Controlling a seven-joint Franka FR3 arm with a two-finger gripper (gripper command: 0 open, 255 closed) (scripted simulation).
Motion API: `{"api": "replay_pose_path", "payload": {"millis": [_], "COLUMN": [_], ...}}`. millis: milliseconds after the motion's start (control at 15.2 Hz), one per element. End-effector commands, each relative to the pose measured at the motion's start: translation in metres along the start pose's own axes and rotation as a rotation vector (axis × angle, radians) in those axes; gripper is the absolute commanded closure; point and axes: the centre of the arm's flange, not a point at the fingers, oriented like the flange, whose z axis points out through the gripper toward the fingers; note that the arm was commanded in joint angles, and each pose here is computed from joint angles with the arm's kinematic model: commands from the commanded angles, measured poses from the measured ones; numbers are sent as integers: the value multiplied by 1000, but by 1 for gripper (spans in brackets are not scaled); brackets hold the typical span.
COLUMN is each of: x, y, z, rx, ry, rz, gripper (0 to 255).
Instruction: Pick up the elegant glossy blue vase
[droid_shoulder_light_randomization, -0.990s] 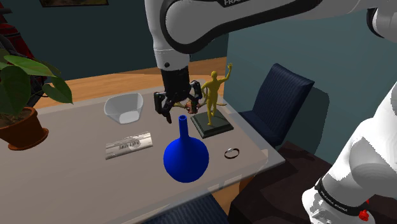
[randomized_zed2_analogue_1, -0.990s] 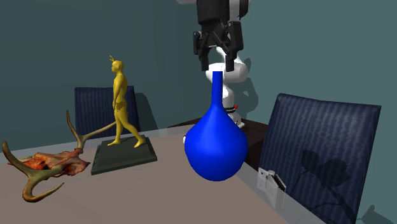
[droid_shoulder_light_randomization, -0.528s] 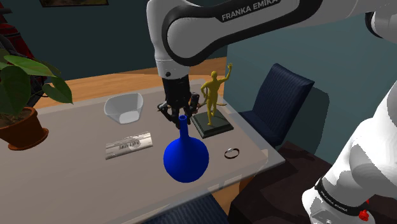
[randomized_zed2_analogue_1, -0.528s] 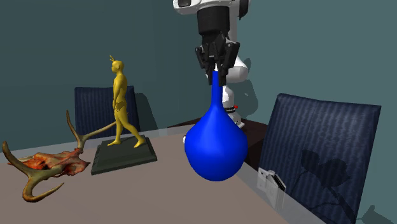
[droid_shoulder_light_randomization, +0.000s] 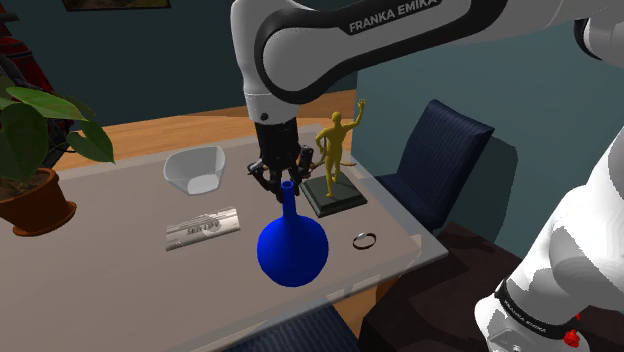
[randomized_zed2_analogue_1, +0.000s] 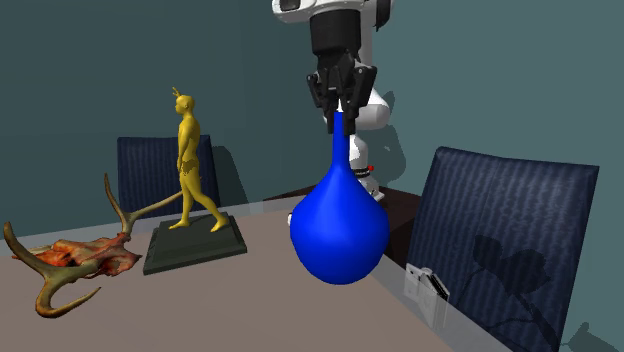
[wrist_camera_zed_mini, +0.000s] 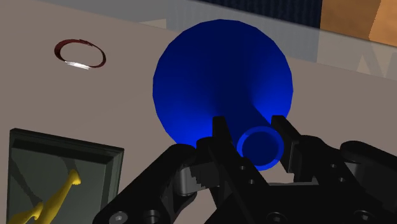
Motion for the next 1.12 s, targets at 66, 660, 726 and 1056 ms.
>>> {"api": "replay_pose_path", "payload": {"millis": [66,660,726,1056], "x": [-1,-7,-7,-9], "y": [0,0,0,0], "z": [-10,-57,-62,-79], "rx": [-1,-1,-1,-1], "ry": [-1,-1,-1,-1], "rz": [0,0,0,0], "gripper": [255,255,255,255]}}
